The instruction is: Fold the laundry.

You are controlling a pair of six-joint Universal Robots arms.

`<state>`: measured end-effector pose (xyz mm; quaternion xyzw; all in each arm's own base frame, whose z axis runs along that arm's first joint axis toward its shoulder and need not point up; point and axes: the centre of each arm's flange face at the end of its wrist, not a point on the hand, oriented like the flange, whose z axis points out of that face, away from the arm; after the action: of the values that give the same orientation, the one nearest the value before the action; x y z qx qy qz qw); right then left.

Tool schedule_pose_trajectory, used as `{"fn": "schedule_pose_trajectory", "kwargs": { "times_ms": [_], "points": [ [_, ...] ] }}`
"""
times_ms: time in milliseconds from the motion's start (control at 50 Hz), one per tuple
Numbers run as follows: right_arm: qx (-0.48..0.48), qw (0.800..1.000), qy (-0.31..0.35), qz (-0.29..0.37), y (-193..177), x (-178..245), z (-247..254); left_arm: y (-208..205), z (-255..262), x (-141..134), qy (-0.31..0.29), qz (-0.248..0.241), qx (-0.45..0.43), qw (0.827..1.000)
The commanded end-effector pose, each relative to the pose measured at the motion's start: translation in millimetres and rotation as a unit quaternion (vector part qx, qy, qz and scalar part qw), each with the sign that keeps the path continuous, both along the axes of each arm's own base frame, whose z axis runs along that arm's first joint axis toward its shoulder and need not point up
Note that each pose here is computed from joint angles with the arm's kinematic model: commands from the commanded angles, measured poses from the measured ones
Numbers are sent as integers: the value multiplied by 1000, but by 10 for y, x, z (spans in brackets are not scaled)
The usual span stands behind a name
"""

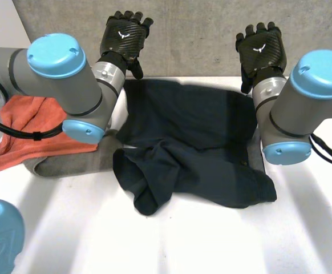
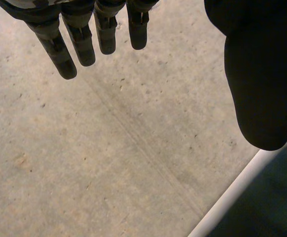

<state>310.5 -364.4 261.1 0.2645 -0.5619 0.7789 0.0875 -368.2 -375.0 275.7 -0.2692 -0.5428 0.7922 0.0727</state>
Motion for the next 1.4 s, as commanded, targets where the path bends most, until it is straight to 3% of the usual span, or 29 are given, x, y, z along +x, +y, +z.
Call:
{"fn": "schedule_pose_trajectory", "kwargs": {
  "times_ms": [20, 120, 200, 360, 520, 660, 800, 900, 980, 1400],
  "points": [
    [12, 1000, 26, -9, 86, -45, -22, 102, -90, 104, -6, 26, 34, 999],
    [41, 998, 45, -8, 330, -202, 150, 507, -96, 264, -30, 20, 74, 997],
    [109, 991, 76, 6, 567, -302, 12, 938, -129, 347, -50, 4, 105, 993],
    [268, 953, 137, 19, 1123, -546, -487, 1987, -526, 339, -113, -78, 173, 975],
    [329, 935, 126, 37, 1451, -737, -726, 2395, -937, 351, -115, -111, 260, 952],
    [369, 923, 82, 72, 1585, -837, -822, 2337, -1346, 279, -122, -104, 318, 934],
    [379, 919, 62, 87, 1608, -883, -929, 1947, -1436, 299, -109, -52, 317, 941],
    [358, 929, 54, 80, 1522, -911, -992, 1573, -1358, 446, -90, 10, 301, 949],
    [346, 934, 54, 73, 1424, -908, -1104, 1431, -1359, 540, -89, 30, 299, 950],
    [298, 951, 65, 45, 1153, -859, -1265, 1346, -1425, 542, -81, 32, 283, 955]
  ]
}}
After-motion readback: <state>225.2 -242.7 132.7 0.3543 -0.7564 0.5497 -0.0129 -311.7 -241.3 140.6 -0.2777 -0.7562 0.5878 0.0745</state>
